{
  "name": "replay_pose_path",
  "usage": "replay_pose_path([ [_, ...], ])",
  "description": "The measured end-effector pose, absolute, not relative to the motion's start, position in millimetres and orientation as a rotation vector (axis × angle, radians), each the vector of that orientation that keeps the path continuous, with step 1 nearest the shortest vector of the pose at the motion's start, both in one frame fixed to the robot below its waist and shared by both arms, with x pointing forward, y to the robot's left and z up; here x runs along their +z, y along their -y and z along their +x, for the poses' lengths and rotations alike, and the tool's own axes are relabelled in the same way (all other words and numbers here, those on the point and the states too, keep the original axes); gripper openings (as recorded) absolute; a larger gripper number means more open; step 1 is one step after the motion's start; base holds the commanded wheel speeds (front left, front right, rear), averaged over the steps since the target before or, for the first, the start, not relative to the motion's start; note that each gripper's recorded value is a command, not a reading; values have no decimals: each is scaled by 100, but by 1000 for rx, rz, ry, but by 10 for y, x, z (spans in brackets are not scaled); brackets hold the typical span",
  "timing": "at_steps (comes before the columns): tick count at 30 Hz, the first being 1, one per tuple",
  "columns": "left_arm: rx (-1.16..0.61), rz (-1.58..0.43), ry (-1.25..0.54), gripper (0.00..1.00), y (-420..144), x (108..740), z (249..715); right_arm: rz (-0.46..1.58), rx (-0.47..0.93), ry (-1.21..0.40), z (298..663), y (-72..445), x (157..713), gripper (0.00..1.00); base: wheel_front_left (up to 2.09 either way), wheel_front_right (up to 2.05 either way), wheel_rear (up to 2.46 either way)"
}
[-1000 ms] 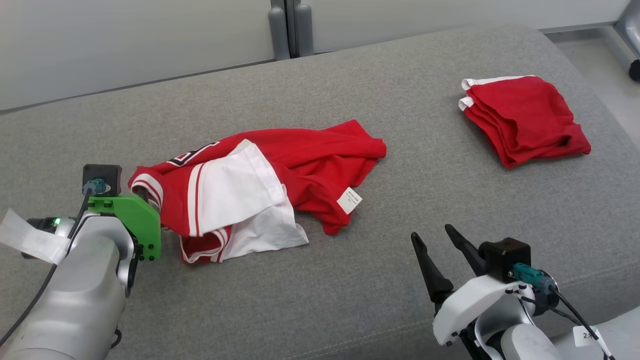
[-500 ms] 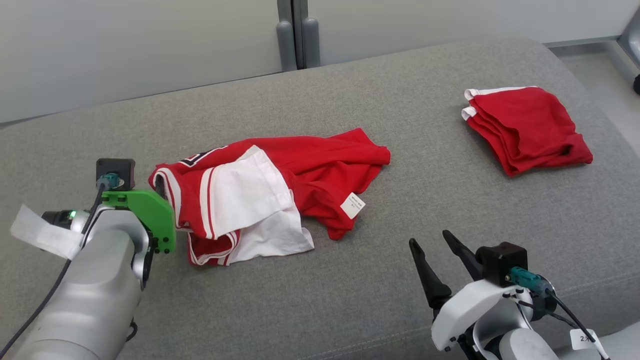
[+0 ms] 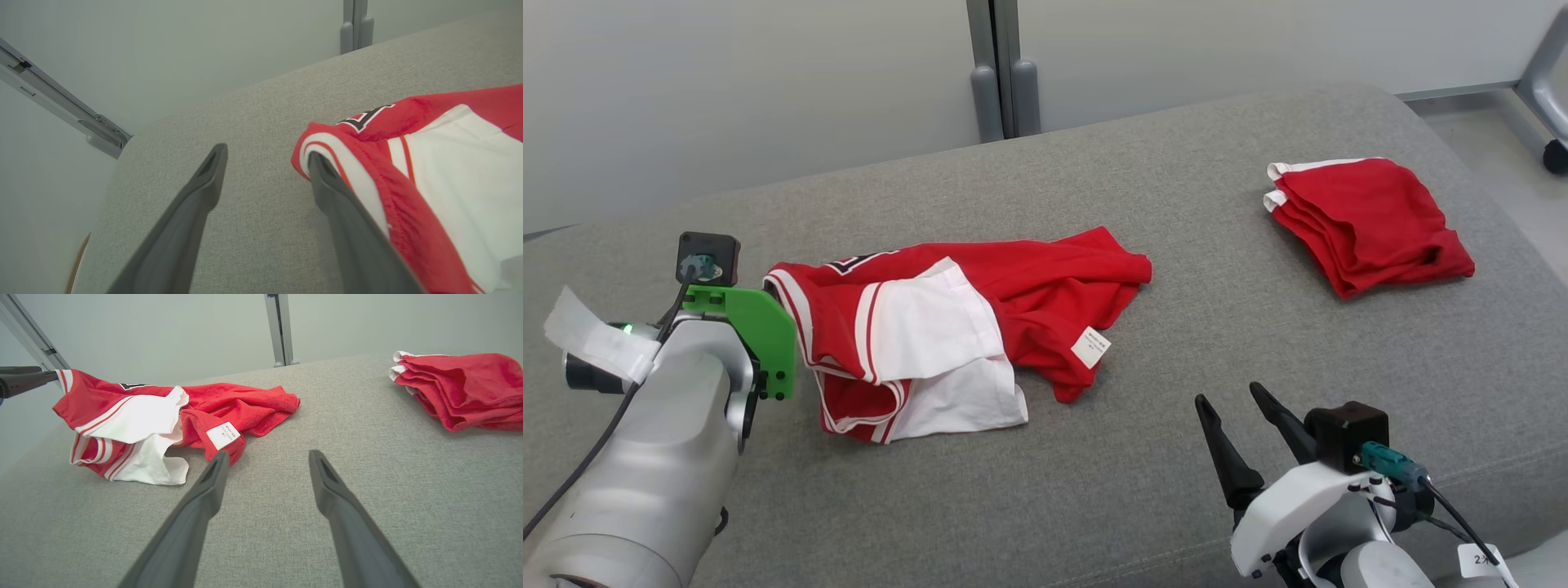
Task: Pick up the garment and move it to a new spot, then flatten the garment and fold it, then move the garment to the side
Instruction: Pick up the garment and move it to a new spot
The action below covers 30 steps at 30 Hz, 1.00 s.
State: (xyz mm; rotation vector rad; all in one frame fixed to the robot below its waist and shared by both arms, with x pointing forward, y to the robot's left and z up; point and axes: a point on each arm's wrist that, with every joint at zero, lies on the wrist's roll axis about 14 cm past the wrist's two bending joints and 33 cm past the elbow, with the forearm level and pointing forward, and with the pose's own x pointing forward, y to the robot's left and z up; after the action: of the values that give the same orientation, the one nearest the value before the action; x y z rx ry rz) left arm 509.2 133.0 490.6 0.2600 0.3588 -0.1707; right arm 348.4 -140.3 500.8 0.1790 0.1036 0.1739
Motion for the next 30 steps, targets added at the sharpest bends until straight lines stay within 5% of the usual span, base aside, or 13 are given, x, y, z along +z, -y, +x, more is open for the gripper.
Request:
replay_pose_path([
  [30, -29, 155, -566, 100, -2180, 4475, 4331, 192, 363, -103, 3587, 785, 5035, 100, 0, 0, 0],
])
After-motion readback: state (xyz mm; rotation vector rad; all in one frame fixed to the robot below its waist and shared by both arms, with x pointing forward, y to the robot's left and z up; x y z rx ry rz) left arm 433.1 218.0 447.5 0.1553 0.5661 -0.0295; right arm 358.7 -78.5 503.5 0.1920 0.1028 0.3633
